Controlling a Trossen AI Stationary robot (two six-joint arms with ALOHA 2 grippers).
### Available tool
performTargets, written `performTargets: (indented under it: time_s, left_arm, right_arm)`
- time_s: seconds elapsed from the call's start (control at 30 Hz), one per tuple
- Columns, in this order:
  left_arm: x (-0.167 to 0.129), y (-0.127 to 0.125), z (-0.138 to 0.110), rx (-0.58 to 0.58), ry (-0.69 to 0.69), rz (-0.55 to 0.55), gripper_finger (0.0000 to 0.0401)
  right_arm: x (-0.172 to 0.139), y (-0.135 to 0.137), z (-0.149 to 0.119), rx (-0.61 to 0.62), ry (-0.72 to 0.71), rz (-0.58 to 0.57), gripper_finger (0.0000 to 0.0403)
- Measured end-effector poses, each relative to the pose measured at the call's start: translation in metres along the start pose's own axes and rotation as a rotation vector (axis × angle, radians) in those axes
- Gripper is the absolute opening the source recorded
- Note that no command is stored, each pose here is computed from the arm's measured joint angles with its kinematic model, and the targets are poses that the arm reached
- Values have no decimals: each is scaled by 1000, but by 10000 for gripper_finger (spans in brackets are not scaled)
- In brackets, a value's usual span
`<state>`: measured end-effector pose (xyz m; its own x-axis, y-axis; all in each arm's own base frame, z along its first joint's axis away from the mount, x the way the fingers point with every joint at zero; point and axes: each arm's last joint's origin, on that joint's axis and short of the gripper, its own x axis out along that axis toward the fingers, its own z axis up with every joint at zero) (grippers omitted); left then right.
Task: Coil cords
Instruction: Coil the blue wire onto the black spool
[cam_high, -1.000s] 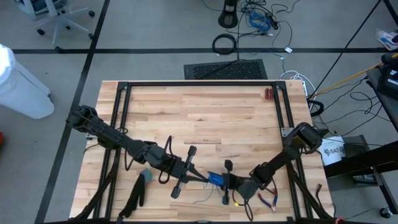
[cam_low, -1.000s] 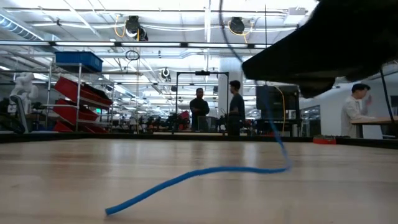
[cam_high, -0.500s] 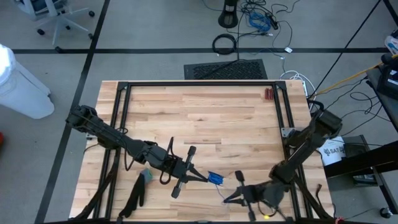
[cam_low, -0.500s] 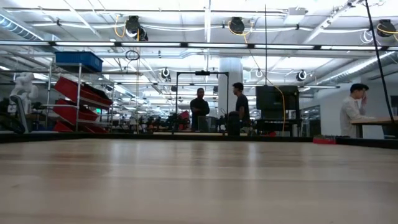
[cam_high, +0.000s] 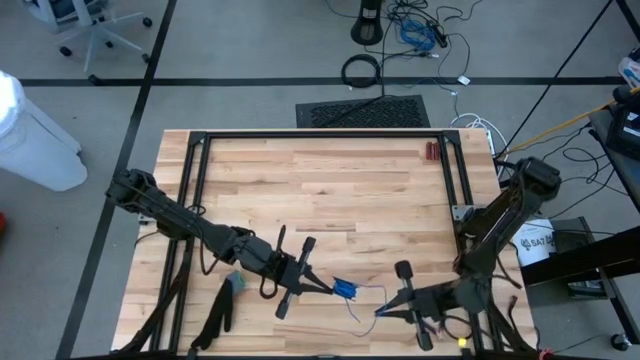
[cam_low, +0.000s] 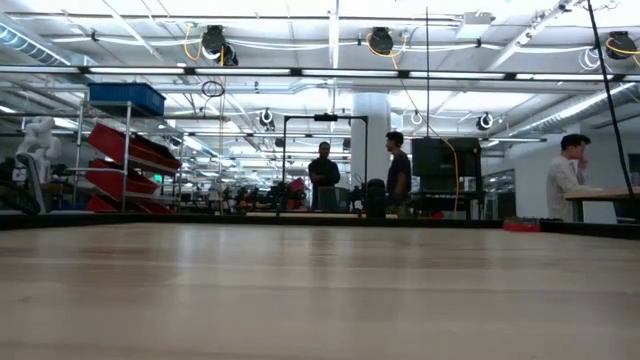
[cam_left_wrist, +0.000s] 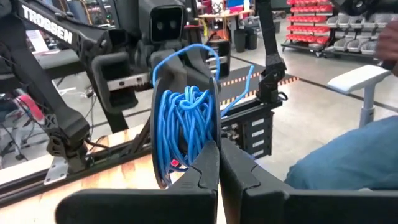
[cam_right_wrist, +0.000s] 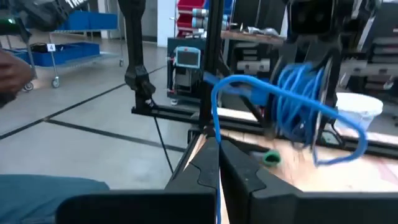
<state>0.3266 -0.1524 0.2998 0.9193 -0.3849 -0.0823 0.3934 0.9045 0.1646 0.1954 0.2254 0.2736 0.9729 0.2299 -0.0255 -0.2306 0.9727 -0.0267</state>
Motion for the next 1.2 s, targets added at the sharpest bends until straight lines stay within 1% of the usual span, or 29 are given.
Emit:
performTargets:
  time_s: [0.13,0.3,0.5,0.63,0.77,0.9,1.1,1.2]
  left_arm:
    - [0,1,0,0,1,22,0]
    - [0,2,-1,-10,22,59,0]
    - [0,5,-4,-22,56,117,0]
    - [0,5,-4,-23,58,121,0]
    - [0,5,-5,-24,59,121,0]
    - [0,5,-5,-33,58,100,0]
    - [-1,5,-10,-44,114,90,0]
    - [-1,5,-9,-46,102,90,0]
  right_arm:
    - [1,-3,14,-24,-31,-10,0]
    - [5,0,38,-73,-51,-12,0]
    - [12,0,70,-112,-2,-21,0]
    - [18,-3,87,-136,32,-34,0]
    - [20,-8,99,-153,60,-43,0]
    - [21,-13,106,-169,83,-57,0]
    - [19,-14,124,-205,62,-58,0]
    - [21,-17,128,-226,51,-49,0]
